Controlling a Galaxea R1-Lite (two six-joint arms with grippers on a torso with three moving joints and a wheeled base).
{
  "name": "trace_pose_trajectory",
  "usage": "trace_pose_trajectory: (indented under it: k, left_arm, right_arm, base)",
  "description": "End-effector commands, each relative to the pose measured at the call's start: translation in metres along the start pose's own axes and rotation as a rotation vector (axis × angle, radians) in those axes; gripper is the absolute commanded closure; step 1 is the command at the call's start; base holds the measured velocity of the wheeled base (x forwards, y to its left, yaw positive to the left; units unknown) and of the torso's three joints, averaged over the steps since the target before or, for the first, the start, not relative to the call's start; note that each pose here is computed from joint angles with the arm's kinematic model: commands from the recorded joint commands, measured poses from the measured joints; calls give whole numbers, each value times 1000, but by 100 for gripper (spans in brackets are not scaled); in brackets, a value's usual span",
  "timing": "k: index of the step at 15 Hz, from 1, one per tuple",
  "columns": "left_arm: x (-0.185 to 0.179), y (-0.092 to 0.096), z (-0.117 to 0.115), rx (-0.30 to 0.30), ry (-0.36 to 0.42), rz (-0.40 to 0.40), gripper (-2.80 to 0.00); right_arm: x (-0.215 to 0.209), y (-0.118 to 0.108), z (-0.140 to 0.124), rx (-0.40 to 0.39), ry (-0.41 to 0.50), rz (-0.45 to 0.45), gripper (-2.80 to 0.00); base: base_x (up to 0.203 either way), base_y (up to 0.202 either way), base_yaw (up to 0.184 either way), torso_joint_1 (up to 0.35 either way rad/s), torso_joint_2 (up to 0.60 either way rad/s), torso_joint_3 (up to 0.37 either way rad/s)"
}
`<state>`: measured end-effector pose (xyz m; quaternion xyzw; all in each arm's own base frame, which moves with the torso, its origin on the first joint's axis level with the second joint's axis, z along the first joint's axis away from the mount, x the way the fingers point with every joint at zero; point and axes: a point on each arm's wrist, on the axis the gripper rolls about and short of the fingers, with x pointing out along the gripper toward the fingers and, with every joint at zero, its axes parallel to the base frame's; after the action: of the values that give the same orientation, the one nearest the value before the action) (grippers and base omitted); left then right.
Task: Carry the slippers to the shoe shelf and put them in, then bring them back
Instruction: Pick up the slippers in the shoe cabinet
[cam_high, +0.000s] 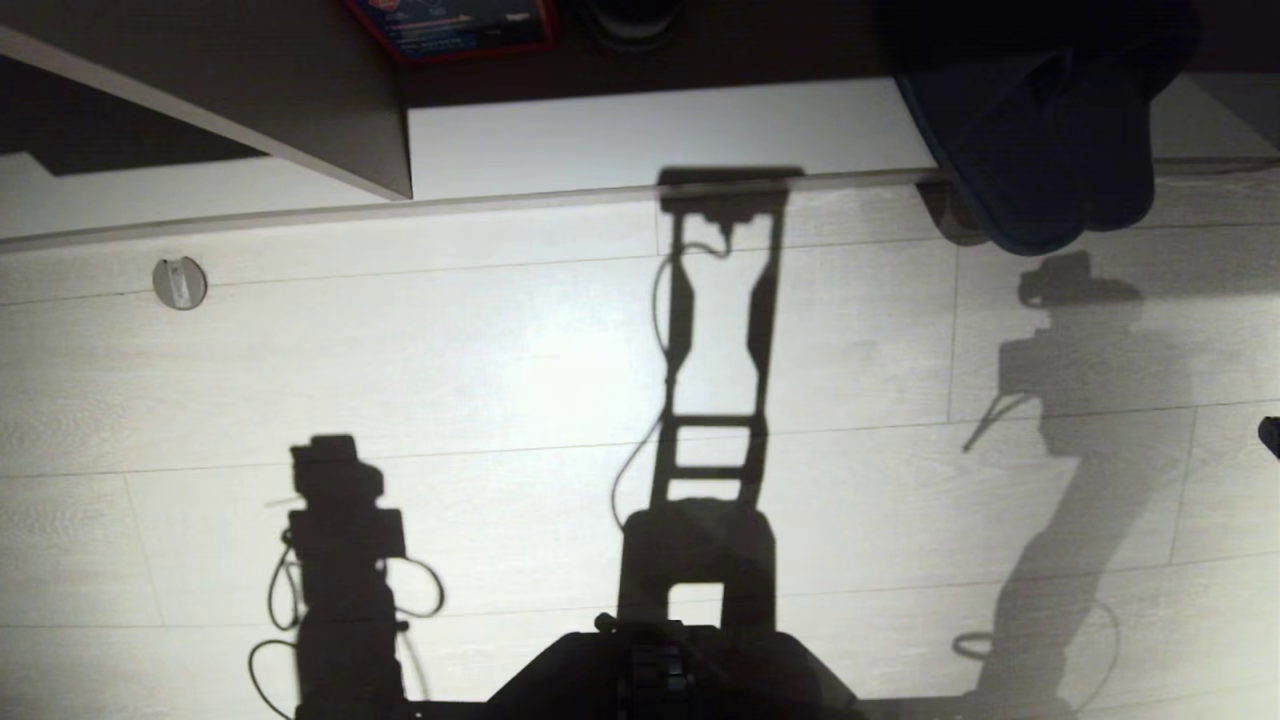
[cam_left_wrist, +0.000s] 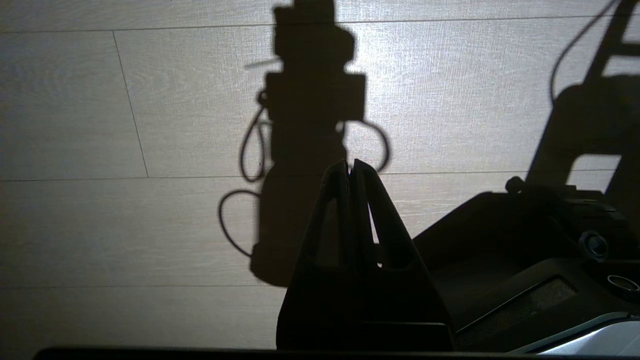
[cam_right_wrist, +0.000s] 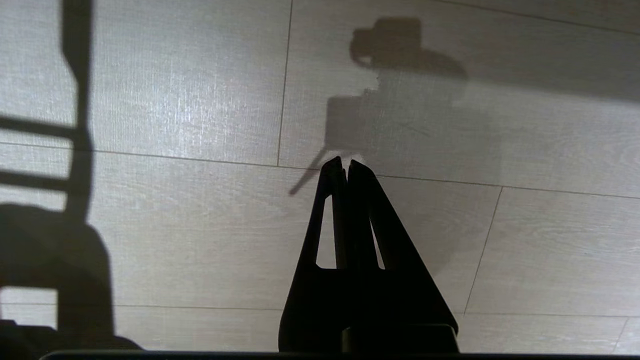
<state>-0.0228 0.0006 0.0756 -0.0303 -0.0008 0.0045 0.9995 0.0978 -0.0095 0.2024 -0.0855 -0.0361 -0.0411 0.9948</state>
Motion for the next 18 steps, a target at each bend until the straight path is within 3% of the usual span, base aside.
trace_pose_trajectory:
  k: [1, 12, 18]
  left_arm:
    - [0, 0, 0, -1, 0, 0, 0]
    - [0, 0, 0, -1, 0, 2, 0]
    - [0, 0, 0, -1, 0, 2, 0]
  right_arm:
    - [7, 0, -3, -1, 24, -2, 0]
    - [61, -8, -14, -32, -24, -43, 0]
    - [88, -11, -21, -36, -96, -49, 0]
  base:
    - [0, 0, 0, 0, 0, 0]
    - [0, 0, 0, 0, 0, 0]
    - [0, 0, 0, 0, 0, 0]
